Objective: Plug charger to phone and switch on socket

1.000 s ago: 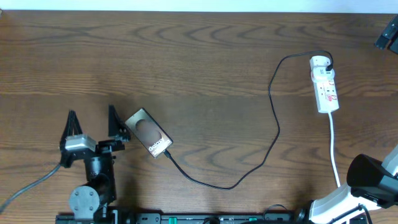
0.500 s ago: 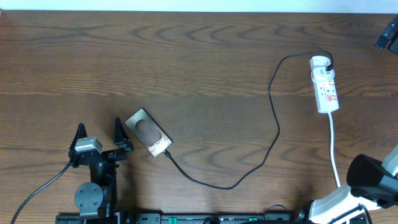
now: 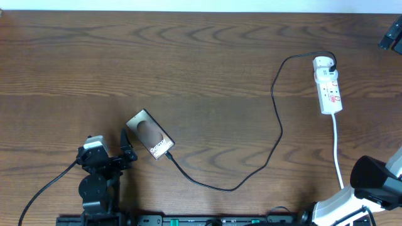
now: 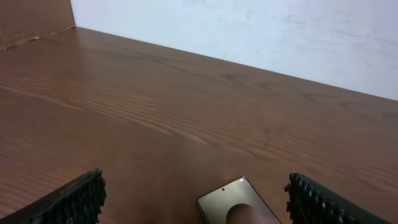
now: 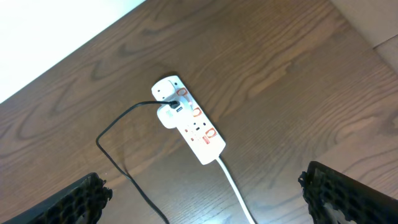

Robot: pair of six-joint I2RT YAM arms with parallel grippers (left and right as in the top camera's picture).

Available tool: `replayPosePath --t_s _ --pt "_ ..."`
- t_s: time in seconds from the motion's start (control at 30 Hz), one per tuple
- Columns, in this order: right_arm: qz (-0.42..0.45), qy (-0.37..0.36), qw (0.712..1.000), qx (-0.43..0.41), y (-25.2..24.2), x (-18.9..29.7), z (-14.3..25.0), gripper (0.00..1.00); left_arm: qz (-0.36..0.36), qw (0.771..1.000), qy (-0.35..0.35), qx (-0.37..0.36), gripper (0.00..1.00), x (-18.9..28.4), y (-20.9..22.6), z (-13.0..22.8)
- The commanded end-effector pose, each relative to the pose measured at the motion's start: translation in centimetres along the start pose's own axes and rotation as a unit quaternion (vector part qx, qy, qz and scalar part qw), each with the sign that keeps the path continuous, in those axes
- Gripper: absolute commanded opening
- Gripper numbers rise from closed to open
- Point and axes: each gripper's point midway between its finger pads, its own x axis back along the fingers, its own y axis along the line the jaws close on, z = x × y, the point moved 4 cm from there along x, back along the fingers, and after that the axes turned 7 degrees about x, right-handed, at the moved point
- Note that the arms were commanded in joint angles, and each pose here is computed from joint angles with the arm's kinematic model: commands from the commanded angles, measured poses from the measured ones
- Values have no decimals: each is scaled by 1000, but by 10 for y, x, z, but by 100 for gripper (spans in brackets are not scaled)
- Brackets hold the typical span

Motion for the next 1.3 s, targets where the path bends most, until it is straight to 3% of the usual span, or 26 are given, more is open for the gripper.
replayPosePath --t_s 0.0,1.27 --pt "5 0 1000 -5 -1 0 0 99 -6 1000 18 -8 92 -1 4 11" --pt "18 15 1000 -4 -5 0 6 99 -6 1000 18 -8 92 -1 4 11"
